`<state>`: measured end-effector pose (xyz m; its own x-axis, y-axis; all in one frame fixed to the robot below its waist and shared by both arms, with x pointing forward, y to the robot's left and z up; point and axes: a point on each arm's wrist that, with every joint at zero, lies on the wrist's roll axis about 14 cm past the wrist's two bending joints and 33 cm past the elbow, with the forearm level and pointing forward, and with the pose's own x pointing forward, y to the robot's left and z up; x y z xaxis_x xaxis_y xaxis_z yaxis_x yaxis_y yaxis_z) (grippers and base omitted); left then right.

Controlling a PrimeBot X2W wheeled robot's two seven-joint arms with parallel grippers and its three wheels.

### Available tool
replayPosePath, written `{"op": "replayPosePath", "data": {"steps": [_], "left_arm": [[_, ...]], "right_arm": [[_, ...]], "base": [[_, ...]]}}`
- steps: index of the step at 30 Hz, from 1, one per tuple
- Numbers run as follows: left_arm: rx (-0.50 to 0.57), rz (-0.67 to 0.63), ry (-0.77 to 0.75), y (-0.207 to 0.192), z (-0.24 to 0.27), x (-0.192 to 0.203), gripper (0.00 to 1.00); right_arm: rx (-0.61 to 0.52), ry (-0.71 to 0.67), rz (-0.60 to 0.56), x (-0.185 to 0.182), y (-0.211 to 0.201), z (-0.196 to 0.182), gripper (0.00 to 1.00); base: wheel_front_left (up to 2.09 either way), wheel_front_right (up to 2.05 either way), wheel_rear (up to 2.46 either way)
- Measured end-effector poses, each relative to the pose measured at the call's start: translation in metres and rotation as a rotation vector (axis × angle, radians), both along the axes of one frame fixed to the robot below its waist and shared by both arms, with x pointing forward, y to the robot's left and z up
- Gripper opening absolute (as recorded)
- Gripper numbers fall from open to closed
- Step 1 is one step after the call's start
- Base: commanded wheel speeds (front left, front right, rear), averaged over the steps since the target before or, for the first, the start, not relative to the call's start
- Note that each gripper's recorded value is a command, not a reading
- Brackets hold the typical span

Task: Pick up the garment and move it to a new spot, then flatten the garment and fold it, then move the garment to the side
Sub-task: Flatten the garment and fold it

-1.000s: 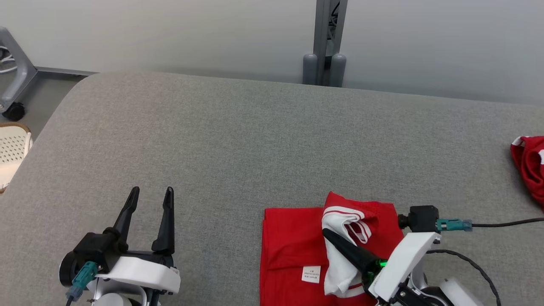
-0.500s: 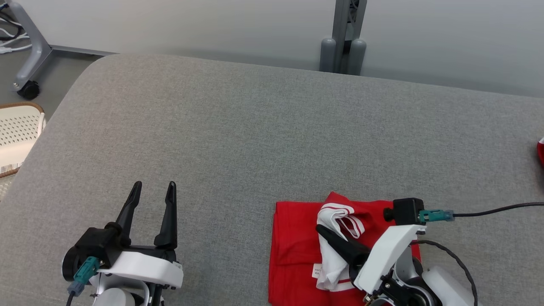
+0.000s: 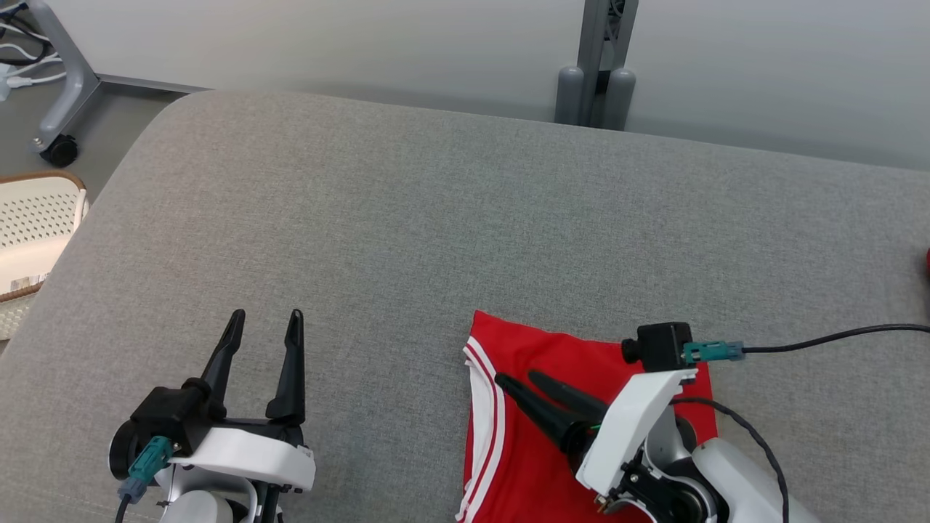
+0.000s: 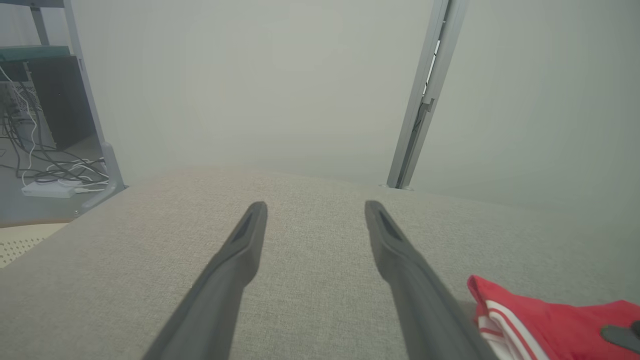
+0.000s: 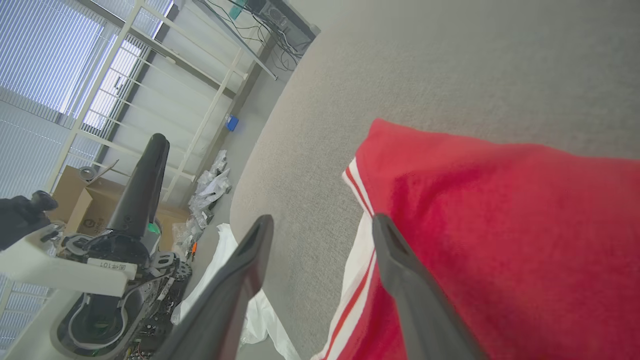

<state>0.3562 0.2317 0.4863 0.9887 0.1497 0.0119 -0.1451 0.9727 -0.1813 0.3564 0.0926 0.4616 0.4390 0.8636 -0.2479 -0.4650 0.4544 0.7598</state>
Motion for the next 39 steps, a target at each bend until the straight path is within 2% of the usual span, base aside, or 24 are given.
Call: {"op": "replayPosePath", "data": {"steps": [6, 13, 16, 19, 23, 27, 33, 39], "left_arm": [[0.001, 0.0, -0.018, 0.0, 0.006, 0.0, 1.0], [0.003, -0.024, -0.07, -0.007, 0.022, 0.005, 1.0], [0.0, -0.038, -0.102, -0.011, 0.031, 0.008, 1.0], [-0.003, -0.055, -0.124, -0.017, 0.038, 0.009, 1.0], [-0.003, -0.079, -0.15, -0.025, 0.046, 0.011, 1.0], [-0.004, -0.095, -0.144, -0.031, 0.044, 0.008, 1.0], [-0.001, -0.117, -0.13, -0.038, 0.038, 0.002, 1.0], [-0.003, -0.125, -0.098, -0.04, 0.027, -0.005, 1.0]], "right_arm": [[-0.01, -0.144, -0.051, 0.017, -0.017, 0.022, 1.0], [-0.151, -0.569, -0.265, 0.067, -0.09, 0.06, 1.0], [-0.226, -0.766, -0.363, 0.08, -0.126, 0.079, 1.0], [-0.324, -0.897, -0.44, 0.084, -0.158, 0.087, 1.0], [-0.378, -0.95, -0.563, 0.079, -0.188, 0.096, 1.0], [-0.375, -0.966, -0.687, 0.064, -0.208, 0.107, 1.0], [-0.389, -0.884, -0.737, 0.038, -0.214, 0.083, 1.0], [-0.418, -0.835, -0.729, 0.024, -0.213, 0.064, 1.0]], "base": [[0.0, 0.0, 0.0], [0.0, 0.0, 0.0], [0.0, 0.0, 0.0], [0.0, 0.0, 0.0], [0.0, 0.0, 0.0], [0.0, 0.0, 0.0], [0.0, 0.0, 0.0], [0.0, 0.0, 0.0]]}}
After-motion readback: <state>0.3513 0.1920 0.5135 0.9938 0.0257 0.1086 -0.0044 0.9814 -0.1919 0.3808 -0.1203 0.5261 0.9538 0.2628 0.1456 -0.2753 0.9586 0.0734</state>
